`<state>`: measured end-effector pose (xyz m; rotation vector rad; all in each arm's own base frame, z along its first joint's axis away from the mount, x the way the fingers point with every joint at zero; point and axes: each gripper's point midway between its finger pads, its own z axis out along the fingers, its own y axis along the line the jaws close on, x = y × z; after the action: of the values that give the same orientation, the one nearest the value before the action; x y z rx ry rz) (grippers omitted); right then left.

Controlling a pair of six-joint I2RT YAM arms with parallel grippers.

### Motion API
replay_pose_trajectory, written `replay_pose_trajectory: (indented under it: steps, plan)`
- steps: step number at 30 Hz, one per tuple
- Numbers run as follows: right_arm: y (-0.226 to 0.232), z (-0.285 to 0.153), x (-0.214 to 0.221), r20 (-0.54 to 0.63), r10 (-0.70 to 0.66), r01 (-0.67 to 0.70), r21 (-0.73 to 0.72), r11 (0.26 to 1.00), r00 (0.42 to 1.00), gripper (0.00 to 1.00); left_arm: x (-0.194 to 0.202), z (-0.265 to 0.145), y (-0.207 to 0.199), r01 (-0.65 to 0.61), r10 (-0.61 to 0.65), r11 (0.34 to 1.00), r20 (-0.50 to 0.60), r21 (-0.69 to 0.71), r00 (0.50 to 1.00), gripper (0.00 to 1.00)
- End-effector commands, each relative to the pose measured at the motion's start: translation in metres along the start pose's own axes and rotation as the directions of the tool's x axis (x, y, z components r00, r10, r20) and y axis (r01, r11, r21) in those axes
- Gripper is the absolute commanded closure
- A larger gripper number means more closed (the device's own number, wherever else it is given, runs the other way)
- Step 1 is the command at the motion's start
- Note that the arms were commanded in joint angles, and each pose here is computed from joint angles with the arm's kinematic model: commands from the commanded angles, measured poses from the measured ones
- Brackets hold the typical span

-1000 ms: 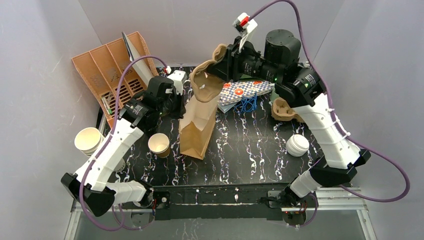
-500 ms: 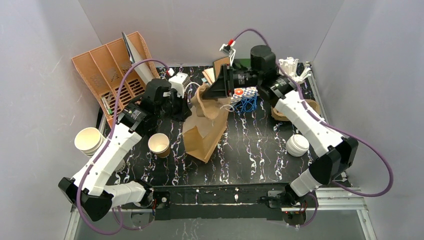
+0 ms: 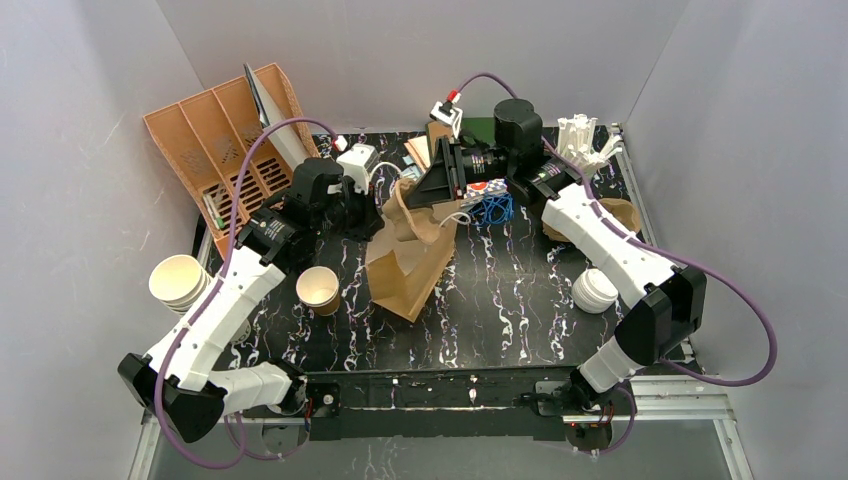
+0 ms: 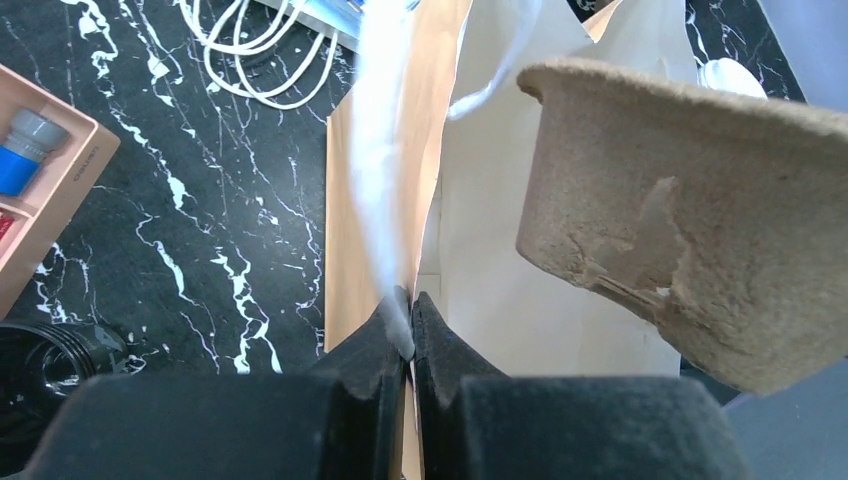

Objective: Pack the takeout coffee
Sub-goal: Place the cup tray in the takeout bag.

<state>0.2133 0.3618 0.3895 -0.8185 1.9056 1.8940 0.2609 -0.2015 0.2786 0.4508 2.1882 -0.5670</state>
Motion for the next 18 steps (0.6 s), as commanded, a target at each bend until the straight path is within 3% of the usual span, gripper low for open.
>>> replay_pose_trajectory:
  steps: [1, 9, 18]
  plan:
    - [-0.013, -0.005, 0.005, -0.015, 0.024, -0.023, 0.055, 0.998, 1.000, 0.69, -0.010, -0.006, 0.007, 0.013, -0.011, 0.999, 0.043, -0.042, 0.999, 1.00]
    - [-0.059, -0.010, -0.002, -0.027, 0.056, -0.047, 0.269, 0.962, 0.998, 0.69, -0.012, -0.008, -0.010, -0.008, 0.005, 0.998, 0.049, 0.055, 0.999, 1.00]
    - [-0.079, -0.016, -0.017, -0.102, -0.043, 0.079, 0.382, 0.921, 0.994, 0.67, -0.011, -0.010, -0.018, -0.023, 0.019, 0.995, 0.042, 0.100, 0.999, 0.99]
